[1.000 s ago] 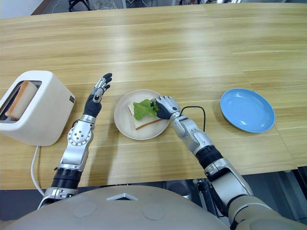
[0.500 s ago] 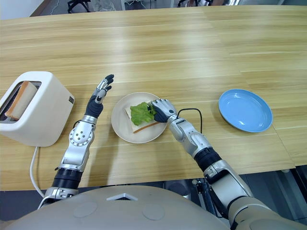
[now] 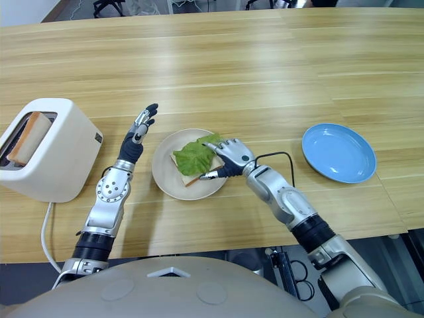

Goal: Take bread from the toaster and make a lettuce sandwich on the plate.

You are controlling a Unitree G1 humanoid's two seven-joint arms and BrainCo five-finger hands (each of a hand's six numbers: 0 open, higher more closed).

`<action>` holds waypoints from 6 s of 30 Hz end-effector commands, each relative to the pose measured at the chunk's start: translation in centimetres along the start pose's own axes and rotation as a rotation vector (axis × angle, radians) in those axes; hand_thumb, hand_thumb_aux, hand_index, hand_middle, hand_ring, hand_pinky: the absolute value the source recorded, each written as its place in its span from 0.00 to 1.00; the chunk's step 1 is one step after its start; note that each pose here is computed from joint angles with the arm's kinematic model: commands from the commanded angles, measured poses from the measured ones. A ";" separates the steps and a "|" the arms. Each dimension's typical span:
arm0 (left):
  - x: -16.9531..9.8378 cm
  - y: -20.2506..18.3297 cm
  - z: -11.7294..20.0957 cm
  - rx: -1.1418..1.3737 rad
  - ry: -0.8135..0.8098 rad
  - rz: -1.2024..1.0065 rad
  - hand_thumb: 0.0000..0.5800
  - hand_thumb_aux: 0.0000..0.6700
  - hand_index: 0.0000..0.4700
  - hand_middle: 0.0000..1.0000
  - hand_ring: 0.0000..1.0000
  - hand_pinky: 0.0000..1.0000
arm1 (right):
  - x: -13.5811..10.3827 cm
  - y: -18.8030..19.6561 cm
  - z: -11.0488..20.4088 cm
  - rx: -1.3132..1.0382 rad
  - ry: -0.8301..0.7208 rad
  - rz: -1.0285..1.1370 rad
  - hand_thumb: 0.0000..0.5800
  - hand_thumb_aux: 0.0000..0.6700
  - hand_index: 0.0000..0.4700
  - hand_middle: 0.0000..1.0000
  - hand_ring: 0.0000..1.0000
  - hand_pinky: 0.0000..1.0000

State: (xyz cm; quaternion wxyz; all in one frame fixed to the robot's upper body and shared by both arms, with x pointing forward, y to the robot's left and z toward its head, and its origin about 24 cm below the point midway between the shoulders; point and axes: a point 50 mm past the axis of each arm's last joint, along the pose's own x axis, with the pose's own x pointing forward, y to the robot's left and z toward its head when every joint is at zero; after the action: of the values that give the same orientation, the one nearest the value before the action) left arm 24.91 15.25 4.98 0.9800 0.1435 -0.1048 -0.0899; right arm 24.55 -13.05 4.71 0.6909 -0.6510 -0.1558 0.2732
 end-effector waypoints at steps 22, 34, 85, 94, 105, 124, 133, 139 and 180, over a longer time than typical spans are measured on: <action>-1.1 16.7 15.6 1.073 -0.065 0.012 0.00 0.00 0.00 0.00 0.00 0.00 | -7.7 -4.2 -6.7 0.209 0.366 -0.206 0.00 0.00 0.00 0.00 0.00 0.00; -4.8 23.0 9.1 1.399 0.647 -0.163 0.00 0.00 0.00 0.00 0.00 0.00 | -8.3 -2.9 -7.1 0.232 0.409 -0.203 0.00 0.00 0.00 0.00 0.00 0.00; -2.6 24.3 21.3 1.343 -0.168 0.552 1.00 1.00 0.98 1.00 1.00 1.00 | -8.3 -1.4 -7.0 0.276 0.435 -0.170 0.00 0.00 0.00 0.00 0.00 0.00; 2.0 18.0 18.8 0.786 -0.386 0.304 1.00 1.00 0.98 1.00 1.00 1.00 | -7.7 -1.1 -7.0 0.298 0.432 -0.179 0.00 0.00 0.00 0.00 0.00 0.00; 5.2 6.4 7.2 0.214 -0.098 -0.086 1.00 1.00 0.98 1.00 1.00 1.00 | -8.2 -1.0 -7.8 0.329 0.484 -0.238 0.00 0.00 0.00 0.00 0.00 0.00; 5.0 -1.7 -2.1 0.019 0.192 -0.572 1.00 1.00 0.98 1.00 1.00 1.00 | -8.5 0.4 -8.2 0.359 0.523 -0.241 0.00 0.00 0.00 0.00 0.00 0.00; 4.3 -1.5 -3.4 -0.016 0.254 -0.533 1.00 1.00 0.98 1.00 1.00 1.00 | -8.1 0.6 -8.0 0.350 0.507 -0.230 0.00 0.00 0.00 0.00 0.00 0.00; 4.3 -1.1 -4.4 0.086 0.282 -0.498 1.00 1.00 0.98 1.00 1.00 1.00 | -6.3 0.5 -5.1 0.346 0.340 -0.174 0.00 0.00 0.00 0.00 0.00 0.00; 2.5 -1.9 -7.4 0.476 0.363 -0.570 1.00 1.00 0.98 1.00 1.00 1.00 | -0.6 0.5 3.4 0.080 -0.176 0.108 0.00 0.00 0.00 0.00 0.00 0.00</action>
State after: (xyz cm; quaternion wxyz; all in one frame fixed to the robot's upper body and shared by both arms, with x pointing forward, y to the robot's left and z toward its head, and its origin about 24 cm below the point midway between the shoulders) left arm 29.70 13.27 0.00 0.8736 0.3797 0.0352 -0.3023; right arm 21.70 -10.26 5.14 0.6886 -0.5963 -0.1798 0.3714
